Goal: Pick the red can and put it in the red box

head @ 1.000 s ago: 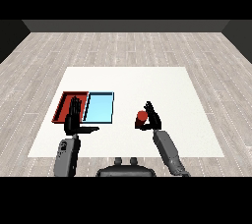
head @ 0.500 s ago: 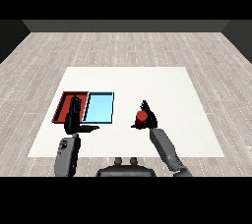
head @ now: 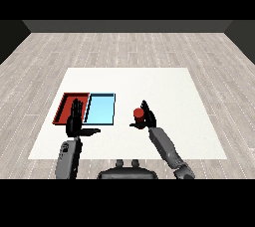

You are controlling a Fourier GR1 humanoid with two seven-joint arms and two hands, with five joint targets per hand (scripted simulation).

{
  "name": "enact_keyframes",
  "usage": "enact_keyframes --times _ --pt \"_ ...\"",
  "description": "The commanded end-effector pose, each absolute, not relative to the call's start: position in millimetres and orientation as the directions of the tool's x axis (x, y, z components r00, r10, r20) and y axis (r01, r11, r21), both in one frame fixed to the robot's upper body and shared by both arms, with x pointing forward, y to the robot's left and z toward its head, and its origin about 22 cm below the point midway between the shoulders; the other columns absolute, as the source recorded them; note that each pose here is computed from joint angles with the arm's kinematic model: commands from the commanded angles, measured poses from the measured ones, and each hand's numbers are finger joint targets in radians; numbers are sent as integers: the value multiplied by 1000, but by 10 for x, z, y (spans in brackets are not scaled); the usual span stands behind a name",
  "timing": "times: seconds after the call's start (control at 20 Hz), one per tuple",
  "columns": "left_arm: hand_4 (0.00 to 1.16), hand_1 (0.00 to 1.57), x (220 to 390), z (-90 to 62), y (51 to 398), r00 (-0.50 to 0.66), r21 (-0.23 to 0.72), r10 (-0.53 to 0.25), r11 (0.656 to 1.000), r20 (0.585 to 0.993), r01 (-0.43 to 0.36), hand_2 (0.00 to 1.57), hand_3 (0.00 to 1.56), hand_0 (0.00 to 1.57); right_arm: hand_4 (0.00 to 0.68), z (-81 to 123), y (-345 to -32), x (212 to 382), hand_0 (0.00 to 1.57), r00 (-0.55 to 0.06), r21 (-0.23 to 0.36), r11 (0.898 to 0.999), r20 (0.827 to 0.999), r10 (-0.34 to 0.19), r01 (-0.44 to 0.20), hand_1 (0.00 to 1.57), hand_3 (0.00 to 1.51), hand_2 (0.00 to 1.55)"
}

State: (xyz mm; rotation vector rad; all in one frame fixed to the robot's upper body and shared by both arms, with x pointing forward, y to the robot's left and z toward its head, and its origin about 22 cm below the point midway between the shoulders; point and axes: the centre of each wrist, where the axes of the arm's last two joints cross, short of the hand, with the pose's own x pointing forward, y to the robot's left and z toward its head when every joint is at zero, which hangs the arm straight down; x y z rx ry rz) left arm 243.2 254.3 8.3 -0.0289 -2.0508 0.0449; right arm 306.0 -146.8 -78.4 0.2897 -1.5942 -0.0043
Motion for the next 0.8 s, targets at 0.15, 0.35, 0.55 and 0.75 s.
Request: enact_keyframes --times 0.15,0.35,0.55,0.75 --pt "0 0 2473 154 2604 -460 -35 29 999 888 -4 0 0 0 611 -910 -1367 2923 1462 -3 71 997 997 -71 -41 1462 1423 1459" --pt "0 0 2610 187 2426 -462 -42 35 999 886 -5 0 0 0 600 -803 -1318 3066 1472 -6 45 999 999 -45 -27 1472 1404 1456" --pt "0 0 2488 89 2323 -455 -48 43 999 890 0 0 0 0 594 -769 -1373 3133 1451 -45 19 998 999 -21 -53 1451 1396 1441" --pt "0 0 2382 113 2447 -453 -27 35 999 891 23 0 0 0 599 -640 -1299 3034 1438 -65 -11 998 998 7 -59 1438 1373 1434"
